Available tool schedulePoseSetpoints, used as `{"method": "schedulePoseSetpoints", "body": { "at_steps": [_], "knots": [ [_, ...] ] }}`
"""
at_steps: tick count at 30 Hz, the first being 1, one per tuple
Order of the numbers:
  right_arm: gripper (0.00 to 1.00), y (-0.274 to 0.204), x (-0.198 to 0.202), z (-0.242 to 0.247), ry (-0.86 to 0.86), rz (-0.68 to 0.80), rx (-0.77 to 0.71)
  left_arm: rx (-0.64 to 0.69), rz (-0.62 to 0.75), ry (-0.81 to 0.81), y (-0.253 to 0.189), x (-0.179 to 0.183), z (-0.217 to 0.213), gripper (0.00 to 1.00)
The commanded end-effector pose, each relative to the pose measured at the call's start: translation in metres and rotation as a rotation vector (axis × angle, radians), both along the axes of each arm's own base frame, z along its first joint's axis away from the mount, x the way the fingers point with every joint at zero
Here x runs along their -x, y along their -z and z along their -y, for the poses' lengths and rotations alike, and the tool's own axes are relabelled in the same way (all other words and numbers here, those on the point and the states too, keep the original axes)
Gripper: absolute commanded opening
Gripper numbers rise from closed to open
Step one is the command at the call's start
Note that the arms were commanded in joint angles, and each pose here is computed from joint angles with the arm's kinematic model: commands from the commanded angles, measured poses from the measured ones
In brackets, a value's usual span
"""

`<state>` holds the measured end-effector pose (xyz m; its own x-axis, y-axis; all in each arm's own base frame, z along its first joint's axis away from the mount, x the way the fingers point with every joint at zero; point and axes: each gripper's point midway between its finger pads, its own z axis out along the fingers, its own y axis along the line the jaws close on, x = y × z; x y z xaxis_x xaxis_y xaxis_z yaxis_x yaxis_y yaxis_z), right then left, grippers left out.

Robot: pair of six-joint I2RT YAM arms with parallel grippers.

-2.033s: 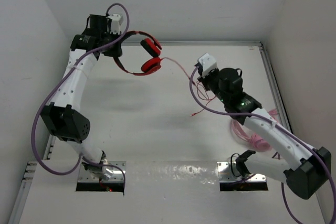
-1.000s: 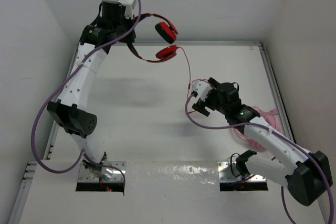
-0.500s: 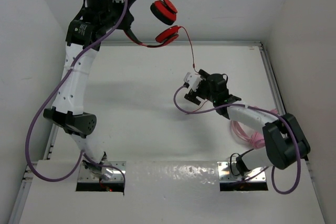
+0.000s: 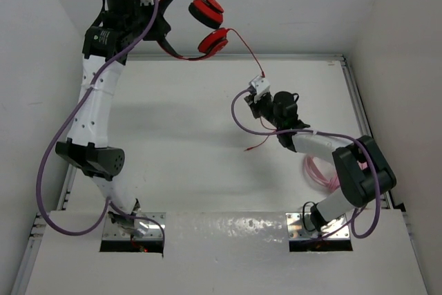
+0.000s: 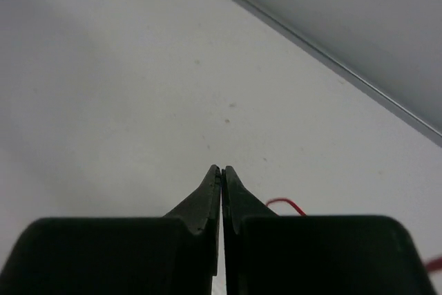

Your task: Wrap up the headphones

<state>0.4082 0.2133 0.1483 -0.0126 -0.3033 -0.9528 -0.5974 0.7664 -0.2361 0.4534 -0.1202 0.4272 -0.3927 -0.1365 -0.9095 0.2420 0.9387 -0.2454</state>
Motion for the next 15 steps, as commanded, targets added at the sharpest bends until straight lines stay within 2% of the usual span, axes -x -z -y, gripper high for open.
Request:
{"method": "schedulePoseSetpoints", "body": {
  "at_steps": [1, 3, 5, 6, 7, 8, 9, 10, 11, 12, 15],
  "knots": [
    [0.0, -0.075, 0.011, -0.025, -0.051, 0.062, -0.365, 0.095, 0.011, 0.02, -0.006, -0.005, 0.006, 0.0],
    [0.0, -0.077, 0.017, -0.034, -0.053, 0.016, -0.4, 0.134, -0.028, 0.047, 0.005, -0.005, 0.011, 0.0],
    [0.0, -0.061, 0.016, -0.047, -0.009, -0.084, -0.358, 0.207, -0.1, 0.119, 0.023, -0.003, 0.023, 0.0],
    [0.0, -0.072, 0.01, -0.052, 0.002, -0.063, -0.37, 0.231, -0.133, 0.145, 0.031, 0.0, 0.027, 0.0],
    [0.0, -0.047, 0.012, -0.054, 0.035, -0.165, -0.314, 0.254, -0.145, 0.172, 0.034, 0.001, 0.033, 0.0],
    [0.0, -0.062, 0.004, -0.064, 0.036, -0.175, -0.322, 0.286, -0.191, 0.184, 0.046, 0.003, 0.036, 0.0],
    [0.0, -0.029, 0.008, -0.068, 0.063, -0.32, -0.283, 0.314, -0.213, 0.22, 0.049, 0.007, 0.041, 0.0],
    [0.0, -0.04, 0.001, -0.075, 0.066, -0.348, -0.3, 0.339, -0.227, 0.237, 0.052, 0.007, 0.042, 0.0],
    [0.0, -0.031, 0.003, -0.079, 0.091, -0.425, -0.318, 0.381, -0.271, 0.238, 0.062, 0.008, 0.043, 0.0],
    [0.0, -0.009, 0.012, -0.078, 0.11, -0.522, -0.273, 0.419, -0.278, 0.267, 0.061, 0.008, 0.041, 0.0],
    [0.0, 0.038, 0.032, -0.075, 0.166, -0.687, -0.205, 0.549, -0.331, 0.295, 0.064, 0.008, 0.032, 0.0]
  ]
}}
